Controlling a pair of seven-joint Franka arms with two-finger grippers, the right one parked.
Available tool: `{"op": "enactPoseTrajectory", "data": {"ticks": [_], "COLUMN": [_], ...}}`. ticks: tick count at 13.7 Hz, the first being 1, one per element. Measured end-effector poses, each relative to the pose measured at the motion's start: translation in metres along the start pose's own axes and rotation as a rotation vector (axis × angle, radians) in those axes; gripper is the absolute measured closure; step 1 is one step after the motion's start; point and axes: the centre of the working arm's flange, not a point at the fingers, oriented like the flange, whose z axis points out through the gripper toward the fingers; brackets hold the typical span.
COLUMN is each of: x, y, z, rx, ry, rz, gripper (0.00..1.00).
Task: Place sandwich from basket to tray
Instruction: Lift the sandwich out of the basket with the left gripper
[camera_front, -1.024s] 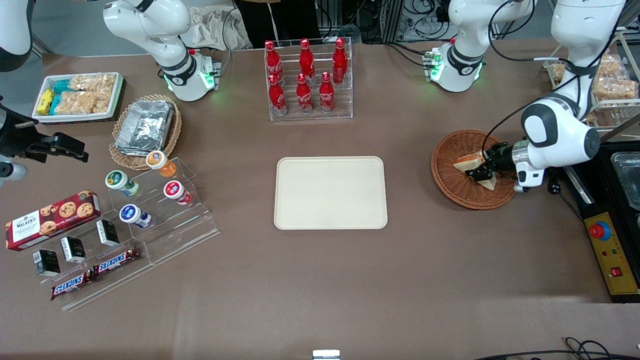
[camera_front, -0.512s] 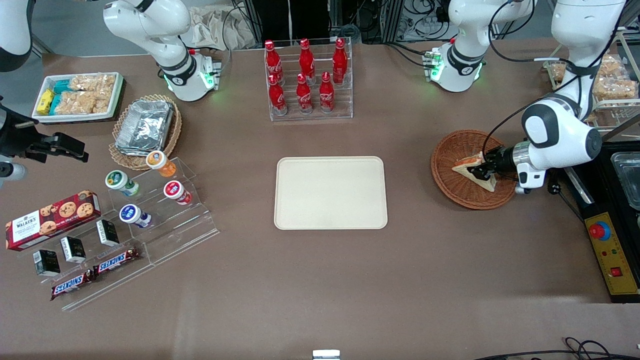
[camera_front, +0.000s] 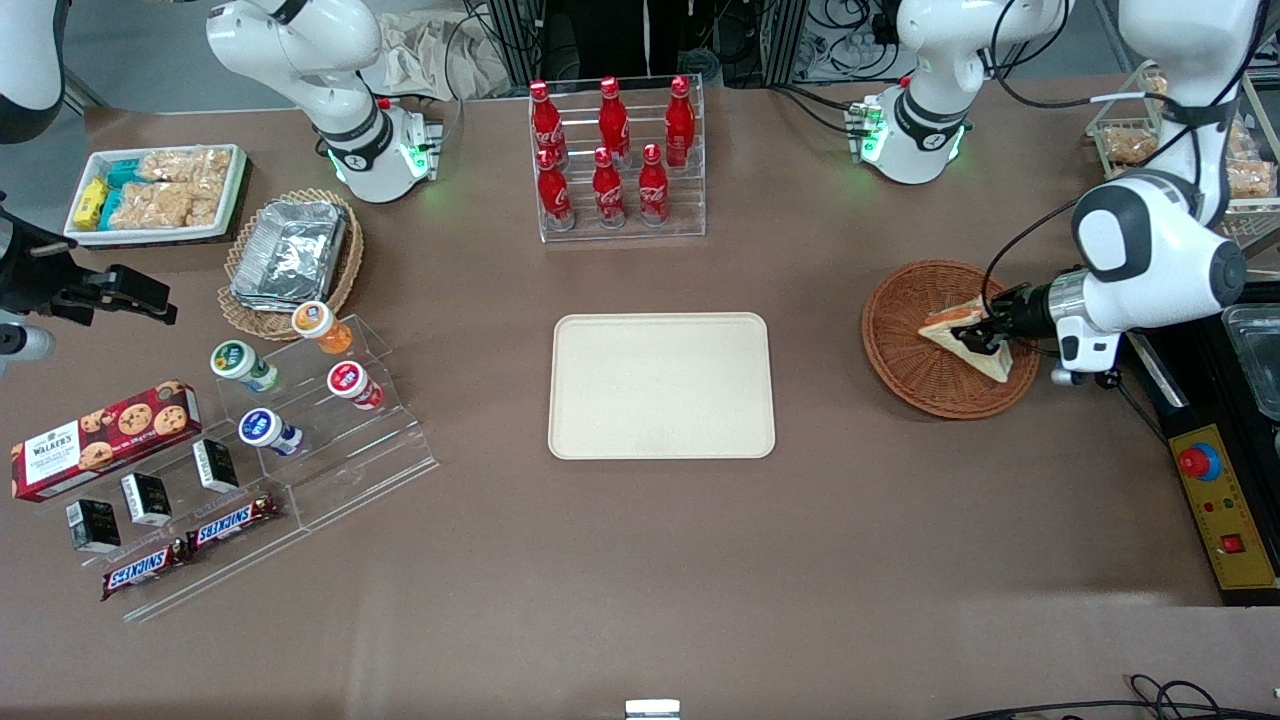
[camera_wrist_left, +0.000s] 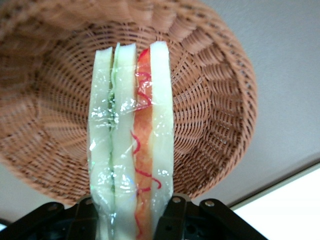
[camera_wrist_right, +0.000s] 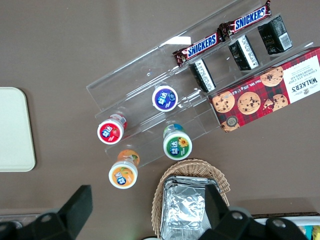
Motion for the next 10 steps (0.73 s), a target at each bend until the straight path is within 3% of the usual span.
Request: {"op": "enactPoseTrajectory", "data": {"ticks": [3, 5, 10], "x": [-0.013, -0.019, -0.049], "y": [0.018, 0.031, 0.075], "z": [-0.059, -0.103, -0.172], "rx": [0.049, 0.079, 0.092], "ry": [0.013, 0.044, 0.137], "rz": [0.047, 0.072, 0.176], "gripper": [0.63, 0.63, 0.63]}}
